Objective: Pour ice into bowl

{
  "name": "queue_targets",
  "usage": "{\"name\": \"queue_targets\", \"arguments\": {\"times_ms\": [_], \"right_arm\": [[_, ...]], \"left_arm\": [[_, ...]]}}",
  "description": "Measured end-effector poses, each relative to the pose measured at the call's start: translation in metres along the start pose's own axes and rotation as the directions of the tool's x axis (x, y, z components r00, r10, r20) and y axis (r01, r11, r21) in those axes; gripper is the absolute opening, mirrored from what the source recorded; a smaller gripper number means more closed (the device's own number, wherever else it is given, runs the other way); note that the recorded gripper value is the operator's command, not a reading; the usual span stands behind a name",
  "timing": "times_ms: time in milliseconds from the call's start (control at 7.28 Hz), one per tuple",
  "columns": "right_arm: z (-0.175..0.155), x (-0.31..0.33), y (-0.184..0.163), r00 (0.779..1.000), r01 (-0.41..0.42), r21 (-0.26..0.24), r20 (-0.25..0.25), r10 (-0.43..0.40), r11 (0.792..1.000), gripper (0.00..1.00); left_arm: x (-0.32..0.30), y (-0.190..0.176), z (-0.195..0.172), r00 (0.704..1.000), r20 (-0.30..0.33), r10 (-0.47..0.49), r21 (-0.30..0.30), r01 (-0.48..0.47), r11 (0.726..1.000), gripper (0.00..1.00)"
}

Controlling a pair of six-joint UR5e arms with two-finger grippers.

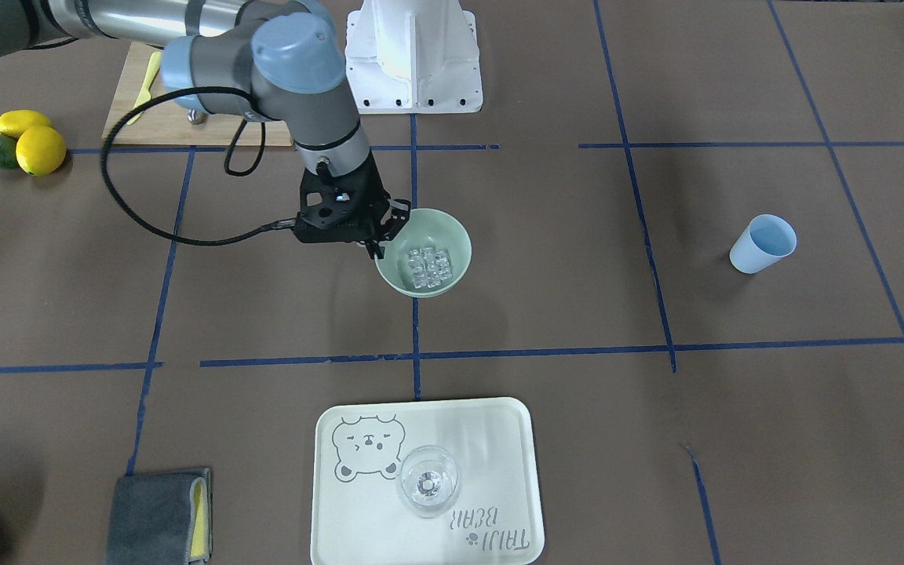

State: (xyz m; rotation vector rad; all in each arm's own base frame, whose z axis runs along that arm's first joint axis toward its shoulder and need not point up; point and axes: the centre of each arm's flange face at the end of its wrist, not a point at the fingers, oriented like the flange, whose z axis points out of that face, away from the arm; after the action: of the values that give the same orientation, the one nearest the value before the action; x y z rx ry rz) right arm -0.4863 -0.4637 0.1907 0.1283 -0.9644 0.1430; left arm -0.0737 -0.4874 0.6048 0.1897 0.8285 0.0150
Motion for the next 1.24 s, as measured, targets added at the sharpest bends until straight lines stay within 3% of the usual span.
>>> {"name": "queue_targets", "arguments": {"times_ms": [137,412,687,962,1237], "right_arm": [[-0.019,0.036,-0.007,0.999,0.044,-0.008,0.011,-0.044,0.999,0.00],[-0.042,0.128,-0.034,0.988,0.149,-0.020,-0.029,-0.150,0.989,0.00],[-0.063,0.243,-0.065,0.967,0.242,-0.071,-0.066,-0.246,0.968,0.00],[-0.074,0.357,-0.061,0.949,0.301,-0.107,-0.066,-0.309,0.948,0.00],[-0.056,0.429,-0.048,0.946,0.313,-0.105,-0.053,-0.320,0.944,0.00]], "left_arm": [[0.000,0.000,0.000,1.000,0.000,0.001,-0.001,-0.001,1.000,1.00],[0.002,0.000,0.005,0.999,0.000,0.052,-0.011,-0.052,0.999,1.00],[-0.001,0.007,0.010,0.994,-0.002,0.112,-0.027,-0.112,0.993,1.00],[-0.003,0.010,0.012,0.993,-0.005,0.122,-0.031,-0.122,0.992,1.00],[-0.002,0.010,0.013,0.992,-0.006,0.126,-0.030,-0.126,0.992,1.00]]}}
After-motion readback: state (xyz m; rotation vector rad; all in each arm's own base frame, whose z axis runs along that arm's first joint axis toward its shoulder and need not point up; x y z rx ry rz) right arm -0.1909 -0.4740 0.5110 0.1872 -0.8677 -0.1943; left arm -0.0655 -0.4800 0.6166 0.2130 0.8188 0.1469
